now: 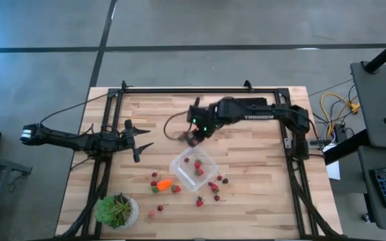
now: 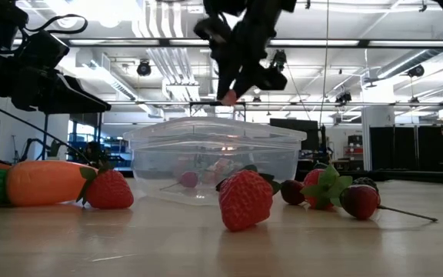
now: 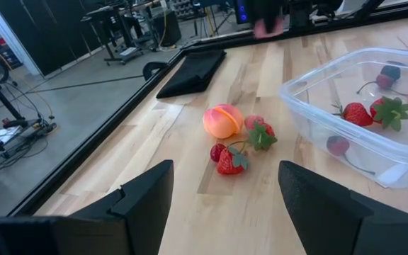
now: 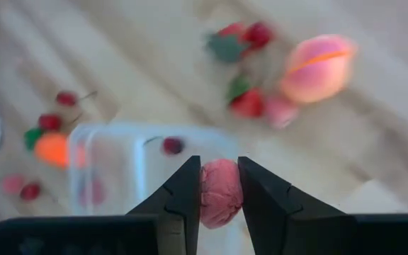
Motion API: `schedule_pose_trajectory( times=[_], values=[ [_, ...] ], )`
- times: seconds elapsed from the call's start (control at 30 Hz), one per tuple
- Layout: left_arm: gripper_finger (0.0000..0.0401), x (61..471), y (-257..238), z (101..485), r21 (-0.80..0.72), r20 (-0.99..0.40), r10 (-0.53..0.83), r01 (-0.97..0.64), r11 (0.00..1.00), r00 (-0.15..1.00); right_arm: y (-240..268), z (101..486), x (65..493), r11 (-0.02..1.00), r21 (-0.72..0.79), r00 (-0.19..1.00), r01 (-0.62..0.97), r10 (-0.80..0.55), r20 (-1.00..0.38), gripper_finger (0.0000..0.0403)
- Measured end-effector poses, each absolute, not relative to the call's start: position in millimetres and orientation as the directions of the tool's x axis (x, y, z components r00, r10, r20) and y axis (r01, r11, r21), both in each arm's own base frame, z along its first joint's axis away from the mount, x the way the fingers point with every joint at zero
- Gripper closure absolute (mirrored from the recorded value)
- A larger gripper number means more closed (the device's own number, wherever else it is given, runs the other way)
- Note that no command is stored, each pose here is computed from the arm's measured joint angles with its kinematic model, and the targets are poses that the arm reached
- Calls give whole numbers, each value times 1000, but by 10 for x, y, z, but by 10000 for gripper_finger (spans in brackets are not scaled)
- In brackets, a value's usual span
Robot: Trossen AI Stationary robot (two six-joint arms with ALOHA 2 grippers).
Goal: Pick and placing Produce into tupperware
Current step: Put the pink peach into the transparent container
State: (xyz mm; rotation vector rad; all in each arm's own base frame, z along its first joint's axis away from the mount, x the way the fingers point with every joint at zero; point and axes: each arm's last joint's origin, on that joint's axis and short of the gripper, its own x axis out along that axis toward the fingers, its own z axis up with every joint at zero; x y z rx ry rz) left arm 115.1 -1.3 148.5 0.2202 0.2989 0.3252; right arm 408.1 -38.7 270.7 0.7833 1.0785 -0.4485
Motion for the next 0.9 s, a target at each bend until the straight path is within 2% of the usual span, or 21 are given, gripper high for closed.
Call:
schedule_pose_trajectory(
  times=[0.43,0.9],
  values=[
    [160,1151,-12,1485,259,-252,345,-280,924,904,319,2574,4146,684,316,387,657,53,-921,321],
    [160,1151,-12,1485,259,-252,345,-281,924,904,405,2565,4138,674,286,387,682,0,-922,321]
  ],
)
